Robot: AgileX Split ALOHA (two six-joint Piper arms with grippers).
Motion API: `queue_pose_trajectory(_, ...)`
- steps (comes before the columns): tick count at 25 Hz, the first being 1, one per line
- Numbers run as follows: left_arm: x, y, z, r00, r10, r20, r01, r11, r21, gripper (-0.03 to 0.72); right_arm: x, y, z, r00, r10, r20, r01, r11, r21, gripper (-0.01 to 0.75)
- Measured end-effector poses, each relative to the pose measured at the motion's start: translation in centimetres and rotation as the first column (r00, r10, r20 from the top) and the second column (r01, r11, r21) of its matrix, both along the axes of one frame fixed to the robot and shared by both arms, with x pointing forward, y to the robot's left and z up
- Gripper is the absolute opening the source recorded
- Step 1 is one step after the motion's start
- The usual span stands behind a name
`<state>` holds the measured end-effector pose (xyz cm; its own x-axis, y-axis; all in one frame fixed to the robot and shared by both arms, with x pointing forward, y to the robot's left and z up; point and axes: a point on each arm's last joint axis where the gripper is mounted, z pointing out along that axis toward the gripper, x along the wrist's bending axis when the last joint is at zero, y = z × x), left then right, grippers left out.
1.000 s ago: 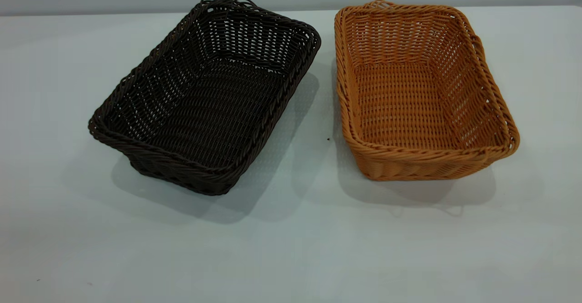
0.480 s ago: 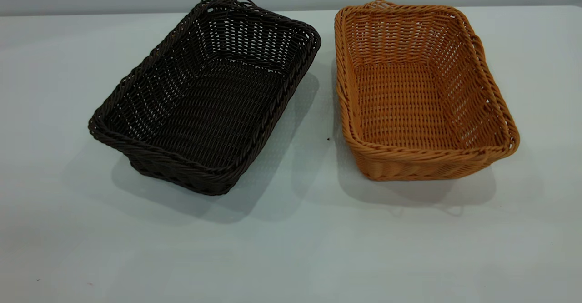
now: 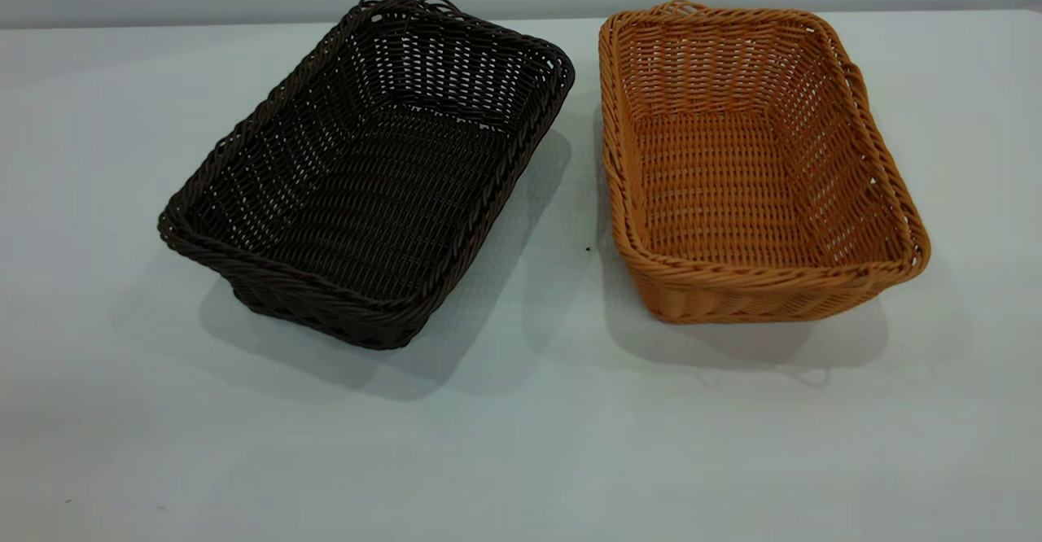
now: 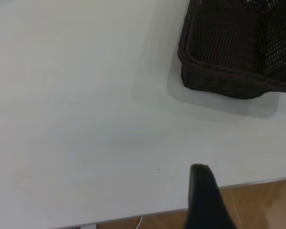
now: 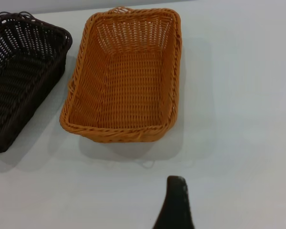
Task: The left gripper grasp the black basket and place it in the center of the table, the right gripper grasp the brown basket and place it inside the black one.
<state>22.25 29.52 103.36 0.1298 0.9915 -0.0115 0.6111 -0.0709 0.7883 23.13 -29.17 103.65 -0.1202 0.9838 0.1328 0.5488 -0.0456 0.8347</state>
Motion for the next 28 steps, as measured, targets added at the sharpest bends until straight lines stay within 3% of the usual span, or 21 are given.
queue_pose_trajectory(21,0.0,0.0,0.0,1.000,0.005,0.000,-0.005,1.000,-0.002,0.401,0.1,0.1,0.0,1.000,0.000,-0.005,0.000,1.000,0.008,0.552)
queue_pose_trajectory(23,0.2,0.1,0.0,1.000,0.025,-0.017,-0.026,1.000,-0.013,0.401,0.7,0.1,0.1,0.999,0.000,-0.049,0.000,1.000,0.003,0.572)
queue_pose_trajectory(28,3.5,0.0,1.4,0.983,0.037,-0.177,-0.039,0.999,-0.008,0.413,4.0,0.5,0.1,0.969,0.001,-0.246,-0.007,1.000,-0.020,0.606)
